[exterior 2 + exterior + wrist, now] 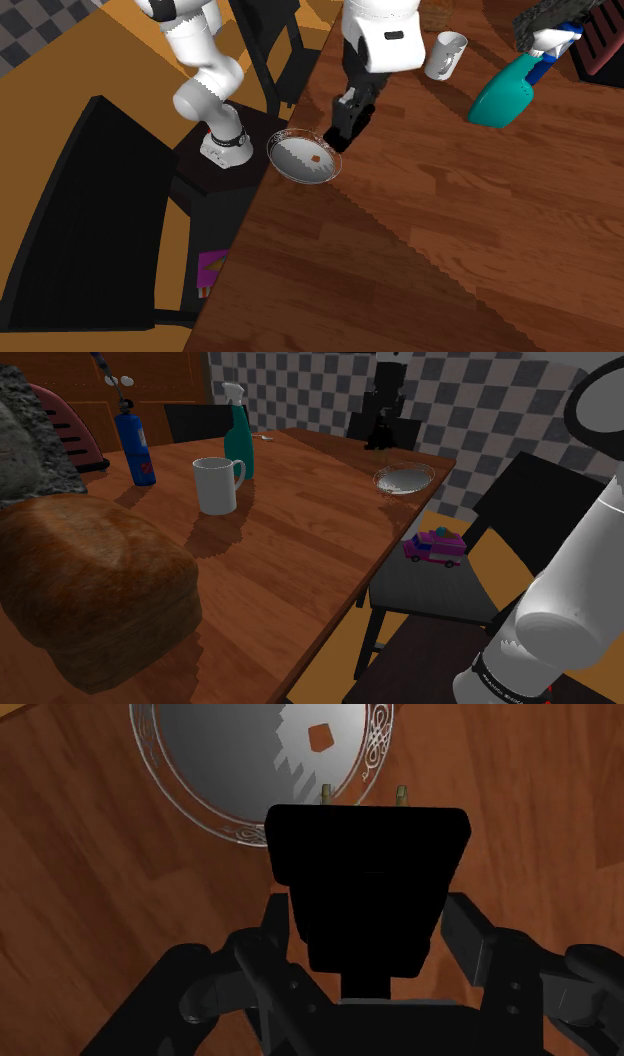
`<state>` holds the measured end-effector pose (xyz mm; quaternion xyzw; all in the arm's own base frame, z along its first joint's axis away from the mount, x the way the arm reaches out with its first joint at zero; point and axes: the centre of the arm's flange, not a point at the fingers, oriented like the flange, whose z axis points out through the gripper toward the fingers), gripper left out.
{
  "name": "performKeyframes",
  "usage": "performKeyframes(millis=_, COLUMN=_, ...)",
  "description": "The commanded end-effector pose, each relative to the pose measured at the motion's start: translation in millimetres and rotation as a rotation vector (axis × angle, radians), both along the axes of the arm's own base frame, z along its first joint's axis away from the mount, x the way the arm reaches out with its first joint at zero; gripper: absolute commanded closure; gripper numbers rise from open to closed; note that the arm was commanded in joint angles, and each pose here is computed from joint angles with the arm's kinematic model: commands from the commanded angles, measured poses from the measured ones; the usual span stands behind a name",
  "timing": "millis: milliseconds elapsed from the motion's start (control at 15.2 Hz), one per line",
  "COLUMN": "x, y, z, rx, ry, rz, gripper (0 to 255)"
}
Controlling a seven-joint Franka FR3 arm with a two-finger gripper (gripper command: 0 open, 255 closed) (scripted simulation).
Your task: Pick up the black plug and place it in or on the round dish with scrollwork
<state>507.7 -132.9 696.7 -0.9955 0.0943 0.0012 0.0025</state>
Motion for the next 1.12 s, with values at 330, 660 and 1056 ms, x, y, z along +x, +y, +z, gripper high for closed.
performKeyframes(millis=330, x=-83, y=-49, z=4, rx=0.001, ry=0.0, rz=0.001, gripper=255)
performKeyframes(millis=660, x=-83, y=-49, z=-23, rx=0.001, ry=0.0, rz=0.001, gripper=255)
performKeyframes(millis=1056, x=-151, y=-51, z=-77, rx=-0.026, ry=-0.354, rz=0.088, gripper=0)
